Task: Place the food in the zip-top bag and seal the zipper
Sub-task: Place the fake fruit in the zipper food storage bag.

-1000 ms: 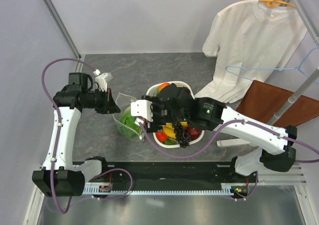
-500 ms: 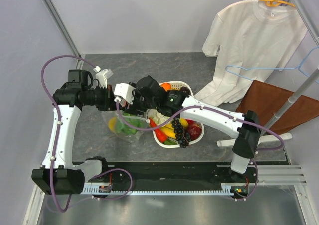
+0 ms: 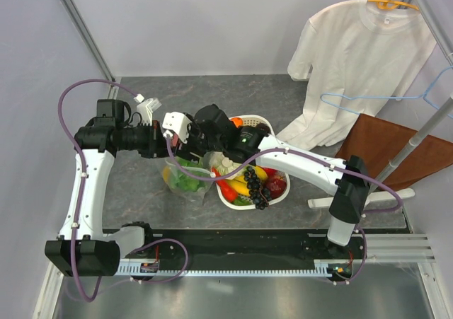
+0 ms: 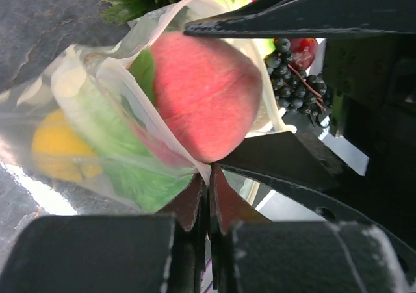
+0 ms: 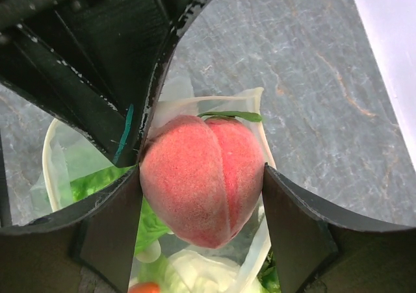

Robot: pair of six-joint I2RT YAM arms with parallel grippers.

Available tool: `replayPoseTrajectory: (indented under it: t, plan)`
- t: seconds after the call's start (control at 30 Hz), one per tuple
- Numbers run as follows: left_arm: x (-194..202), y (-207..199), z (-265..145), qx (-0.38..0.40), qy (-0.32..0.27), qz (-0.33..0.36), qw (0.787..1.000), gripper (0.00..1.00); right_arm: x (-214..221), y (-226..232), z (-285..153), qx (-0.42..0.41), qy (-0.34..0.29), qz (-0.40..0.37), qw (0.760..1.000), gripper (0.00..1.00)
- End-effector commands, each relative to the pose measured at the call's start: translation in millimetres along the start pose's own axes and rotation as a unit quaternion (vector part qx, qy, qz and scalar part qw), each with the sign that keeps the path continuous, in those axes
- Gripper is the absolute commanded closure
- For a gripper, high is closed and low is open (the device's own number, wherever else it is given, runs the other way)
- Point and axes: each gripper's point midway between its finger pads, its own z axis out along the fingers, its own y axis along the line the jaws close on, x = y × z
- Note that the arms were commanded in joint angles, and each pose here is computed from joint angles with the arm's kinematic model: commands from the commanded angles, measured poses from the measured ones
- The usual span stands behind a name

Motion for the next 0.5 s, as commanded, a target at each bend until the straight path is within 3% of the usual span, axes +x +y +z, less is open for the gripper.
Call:
replayPoseTrajectory:
  t: [0.0,0.07,0.1,0.27,0.37,0.47]
  plan:
    - [-14.2,-23.2,-9.3,0.04,-0.032,0.04,0.998,0.98,-2.0,18.6,-1.5,-0.042,-0.006,0.013,0.999,0.21]
    - [-14.9,-24.1,-9.7,0.042,-0.034,0.04,0.998,0.98,-4.3,19.7,-9.1,-0.045,-0.004,0.014,0.999,0.08]
    - [-15.4,-23.0,-9.3,0.041,-0.034,0.039,0.998,0.98,-5.9,20.3,-13.8,-0.046,-0.001,0.021,0.999,0.06]
    - [-16.5,-26.6,-10.2,0.049,-0.038,0.042,0.997,0.98,-25.8,4.0,-50.8,-0.029,-0.021,0.072,0.997,0.04]
    - [-17.3,-28.3,-10.8,0.052,-0.041,0.044,0.997,0.98,-12.5,-10.9,-65.9,-0.013,-0.009,0.12,0.993,0.03]
    - [-17.5,-28.8,-10.9,0.054,-0.042,0.044,0.997,0.98,30.6,-19.1,-70.5,-0.012,0.042,0.172,0.984,0.08]
